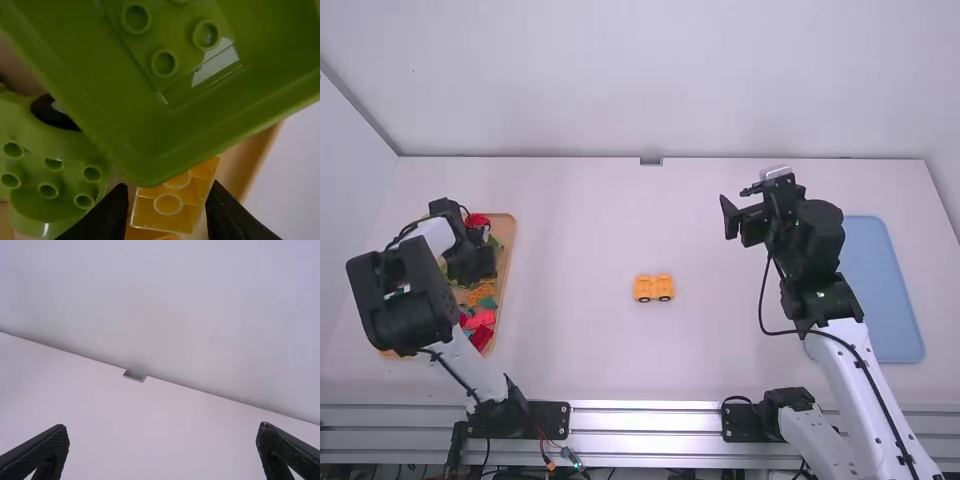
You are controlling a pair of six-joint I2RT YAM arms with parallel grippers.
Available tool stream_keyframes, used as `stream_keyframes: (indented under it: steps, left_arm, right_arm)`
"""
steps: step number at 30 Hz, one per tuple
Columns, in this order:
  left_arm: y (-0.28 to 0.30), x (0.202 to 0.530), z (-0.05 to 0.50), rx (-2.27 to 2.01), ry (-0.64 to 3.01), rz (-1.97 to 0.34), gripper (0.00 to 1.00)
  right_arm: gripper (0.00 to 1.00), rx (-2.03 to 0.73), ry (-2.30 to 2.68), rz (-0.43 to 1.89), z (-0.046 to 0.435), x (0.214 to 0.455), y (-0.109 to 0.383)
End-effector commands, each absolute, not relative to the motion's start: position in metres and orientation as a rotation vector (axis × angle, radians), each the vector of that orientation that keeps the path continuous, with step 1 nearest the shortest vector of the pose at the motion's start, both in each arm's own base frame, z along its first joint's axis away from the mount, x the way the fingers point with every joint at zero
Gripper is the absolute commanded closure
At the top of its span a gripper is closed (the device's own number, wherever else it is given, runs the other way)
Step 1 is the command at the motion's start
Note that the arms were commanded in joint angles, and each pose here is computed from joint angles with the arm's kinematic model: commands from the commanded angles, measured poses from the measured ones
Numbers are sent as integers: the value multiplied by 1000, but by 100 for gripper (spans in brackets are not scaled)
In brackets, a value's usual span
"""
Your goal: Assemble lego blocks to make yellow taxi
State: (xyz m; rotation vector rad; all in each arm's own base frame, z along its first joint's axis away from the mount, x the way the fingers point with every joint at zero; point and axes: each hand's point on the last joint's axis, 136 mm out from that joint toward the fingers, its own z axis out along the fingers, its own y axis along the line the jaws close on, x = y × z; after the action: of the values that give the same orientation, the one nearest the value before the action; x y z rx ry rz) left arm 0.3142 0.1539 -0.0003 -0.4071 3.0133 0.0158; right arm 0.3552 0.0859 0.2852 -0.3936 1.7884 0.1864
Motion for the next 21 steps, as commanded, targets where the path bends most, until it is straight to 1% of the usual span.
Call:
stream_keyframes:
  steps: [1,5,10,15,16,17,20,21]
  left_arm:
    - [146,315,7,-334,2997,-43,63]
    - [148,313,4,-353,2997,-27,68]
    - [151,309,-4,-356,3000,12,66]
    - [151,311,-4,-354,2992,18,57]
    - [153,312,-4,-363,2984,21,52]
    - [154,315,-4,-370,2971,26,51]
    - [156,318,-3,-386,2957,31,52]
    - [155,318,-3,-384,2956,26,55]
  right_arm:
    - [2,-389,1741,192,307,357,87]
    - [1,-388,1743,192,307,357,87]
    - [1,-386,1743,194,307,357,87]
    - [1,-386,1743,194,307,357,87]
    - [2,-386,1743,194,307,357,87]
    - [2,-386,1744,195,307,357,87]
    - [2,-386,1745,194,306,356,87]
    - [1,-386,1746,194,306,356,87]
